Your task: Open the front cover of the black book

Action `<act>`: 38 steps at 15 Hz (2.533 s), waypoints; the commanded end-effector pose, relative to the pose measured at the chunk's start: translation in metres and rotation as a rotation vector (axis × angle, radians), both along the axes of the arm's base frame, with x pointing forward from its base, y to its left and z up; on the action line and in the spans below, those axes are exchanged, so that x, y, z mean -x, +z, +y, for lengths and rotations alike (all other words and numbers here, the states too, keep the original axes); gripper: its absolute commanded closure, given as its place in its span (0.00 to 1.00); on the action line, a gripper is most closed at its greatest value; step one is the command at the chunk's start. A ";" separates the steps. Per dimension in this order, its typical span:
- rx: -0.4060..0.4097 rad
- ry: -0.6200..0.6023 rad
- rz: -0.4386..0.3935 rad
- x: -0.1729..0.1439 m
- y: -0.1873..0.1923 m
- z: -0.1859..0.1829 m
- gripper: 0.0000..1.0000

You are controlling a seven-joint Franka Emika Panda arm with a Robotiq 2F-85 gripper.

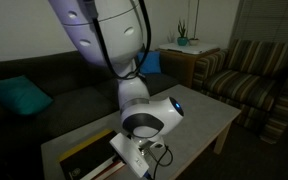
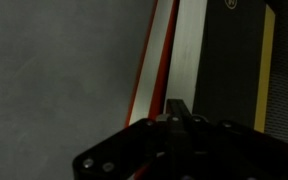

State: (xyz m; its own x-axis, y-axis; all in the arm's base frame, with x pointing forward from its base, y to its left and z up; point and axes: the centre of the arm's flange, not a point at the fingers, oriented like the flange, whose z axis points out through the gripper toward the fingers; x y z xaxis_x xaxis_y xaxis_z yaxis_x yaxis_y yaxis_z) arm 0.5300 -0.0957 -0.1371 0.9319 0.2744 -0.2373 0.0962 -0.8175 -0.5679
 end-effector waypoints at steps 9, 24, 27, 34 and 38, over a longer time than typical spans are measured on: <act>-0.114 0.003 -0.051 0.001 -0.002 -0.006 1.00; -0.345 0.035 -0.155 0.010 0.007 -0.020 1.00; -0.361 0.032 -0.180 0.009 0.007 -0.020 1.00; -0.409 0.051 -0.212 0.009 0.009 -0.019 1.00; -0.468 0.084 -0.228 0.011 0.011 -0.018 1.00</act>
State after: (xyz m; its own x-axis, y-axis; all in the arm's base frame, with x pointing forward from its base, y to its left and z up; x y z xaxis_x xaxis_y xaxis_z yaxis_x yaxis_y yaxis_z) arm 0.5210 -0.1111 -0.1268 0.9217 0.3793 0.0813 0.2902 -0.5351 -0.7934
